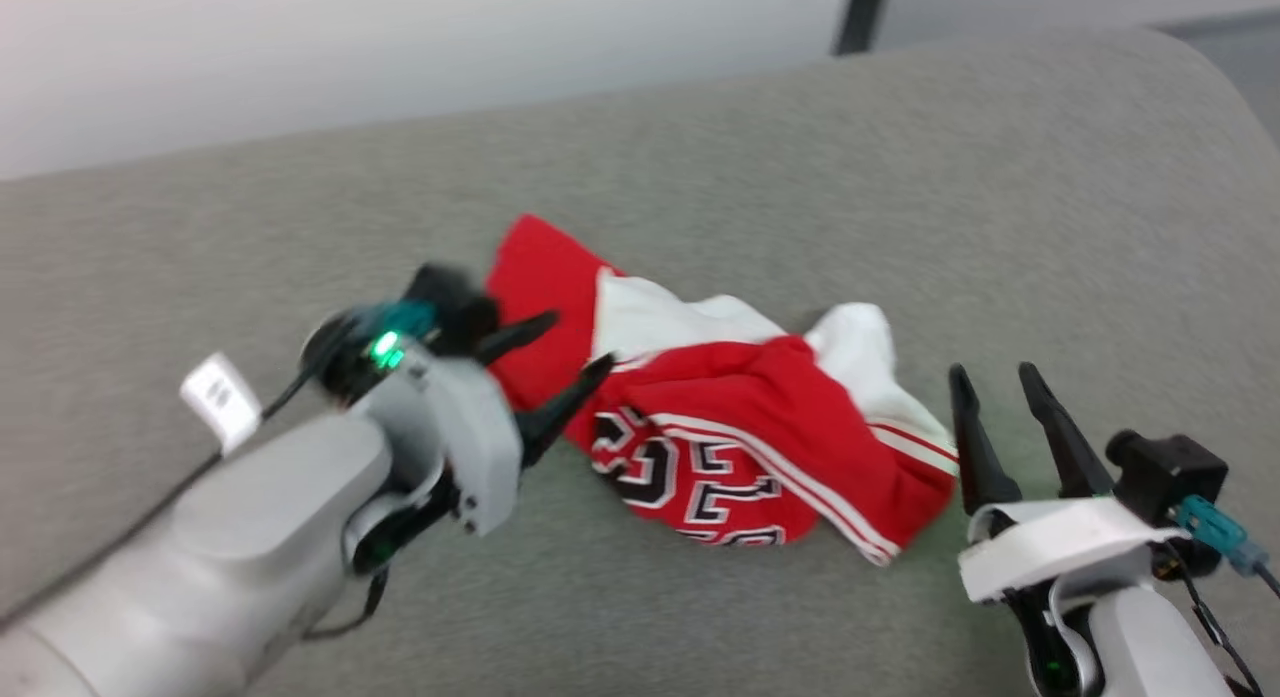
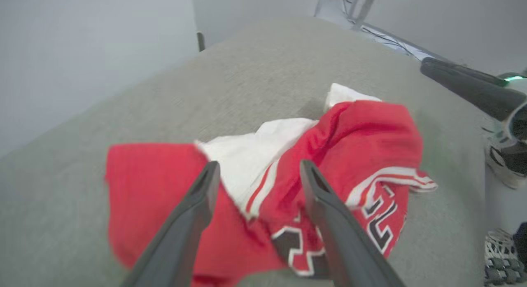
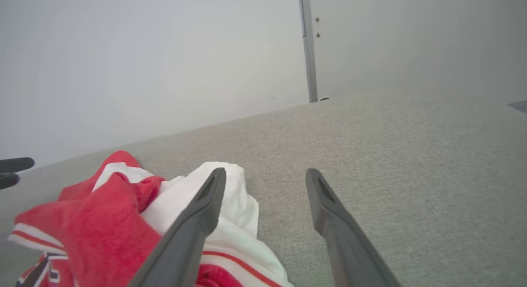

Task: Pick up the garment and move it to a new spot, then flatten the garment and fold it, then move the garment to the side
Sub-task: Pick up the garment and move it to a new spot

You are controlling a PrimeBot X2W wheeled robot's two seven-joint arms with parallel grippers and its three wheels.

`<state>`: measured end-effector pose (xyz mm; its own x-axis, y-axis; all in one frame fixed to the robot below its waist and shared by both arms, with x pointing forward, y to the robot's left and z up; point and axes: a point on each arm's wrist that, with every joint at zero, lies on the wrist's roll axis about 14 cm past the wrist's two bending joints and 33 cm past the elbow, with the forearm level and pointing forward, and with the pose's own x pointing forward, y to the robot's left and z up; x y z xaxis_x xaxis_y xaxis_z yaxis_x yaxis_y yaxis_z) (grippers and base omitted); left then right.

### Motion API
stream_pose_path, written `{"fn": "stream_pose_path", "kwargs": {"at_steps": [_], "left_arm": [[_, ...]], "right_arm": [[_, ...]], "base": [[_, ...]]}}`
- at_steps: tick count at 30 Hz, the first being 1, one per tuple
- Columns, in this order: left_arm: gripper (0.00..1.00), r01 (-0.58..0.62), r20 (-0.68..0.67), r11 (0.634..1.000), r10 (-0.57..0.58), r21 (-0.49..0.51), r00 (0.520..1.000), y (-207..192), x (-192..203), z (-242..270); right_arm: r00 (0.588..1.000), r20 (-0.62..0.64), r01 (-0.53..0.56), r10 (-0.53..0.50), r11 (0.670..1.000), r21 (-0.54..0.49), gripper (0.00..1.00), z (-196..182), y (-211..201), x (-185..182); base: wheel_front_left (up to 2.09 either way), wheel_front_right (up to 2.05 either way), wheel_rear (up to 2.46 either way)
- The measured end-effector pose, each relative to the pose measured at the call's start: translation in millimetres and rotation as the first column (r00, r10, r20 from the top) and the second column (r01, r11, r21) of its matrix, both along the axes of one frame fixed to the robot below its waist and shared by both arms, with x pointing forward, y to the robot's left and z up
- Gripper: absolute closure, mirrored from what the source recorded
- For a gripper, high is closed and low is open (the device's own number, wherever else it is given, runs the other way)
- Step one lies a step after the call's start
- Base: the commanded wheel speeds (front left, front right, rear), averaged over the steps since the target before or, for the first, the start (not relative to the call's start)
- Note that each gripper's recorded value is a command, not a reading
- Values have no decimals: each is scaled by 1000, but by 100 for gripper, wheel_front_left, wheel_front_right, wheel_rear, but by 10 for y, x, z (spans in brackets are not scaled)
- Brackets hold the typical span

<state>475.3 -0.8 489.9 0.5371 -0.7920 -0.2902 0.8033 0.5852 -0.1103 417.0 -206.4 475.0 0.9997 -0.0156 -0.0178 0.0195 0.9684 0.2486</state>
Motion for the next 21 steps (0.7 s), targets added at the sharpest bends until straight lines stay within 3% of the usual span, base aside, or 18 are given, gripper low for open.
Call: {"fn": "stream_pose_path", "kwargs": {"at_steps": [3, 7, 11, 17, 21], "left_arm": [[0, -167, -41, 985, 165, -40, 985, 456, -55, -151], [0, -353, -88, 934, 348, -55, 933, 990, -218, -302], [0, -521, -133, 851, 510, -69, 850, 1509, -443, -396], [0, -699, -96, 705, 692, -121, 715, 2213, -734, -296], [0, -749, -49, 647, 751, -140, 658, 2451, -922, -236]], "right_arm": [[999, -6, -36, 36, 999, -5, 0, -21, 94, 6], [997, -12, -81, 80, 997, -19, 0, -39, 194, 2], [993, 2, -116, 116, 993, -20, 0, 14, 312, 1], [988, 22, -151, 151, 988, -25, 0, 90, 427, -36], [985, 42, -164, 166, 986, -38, 0, 172, 454, -55]], "base": [[0, 0, 0], [0, 0, 0], [0, 0, 0], [0, 0, 0], [0, 0, 0]]}}
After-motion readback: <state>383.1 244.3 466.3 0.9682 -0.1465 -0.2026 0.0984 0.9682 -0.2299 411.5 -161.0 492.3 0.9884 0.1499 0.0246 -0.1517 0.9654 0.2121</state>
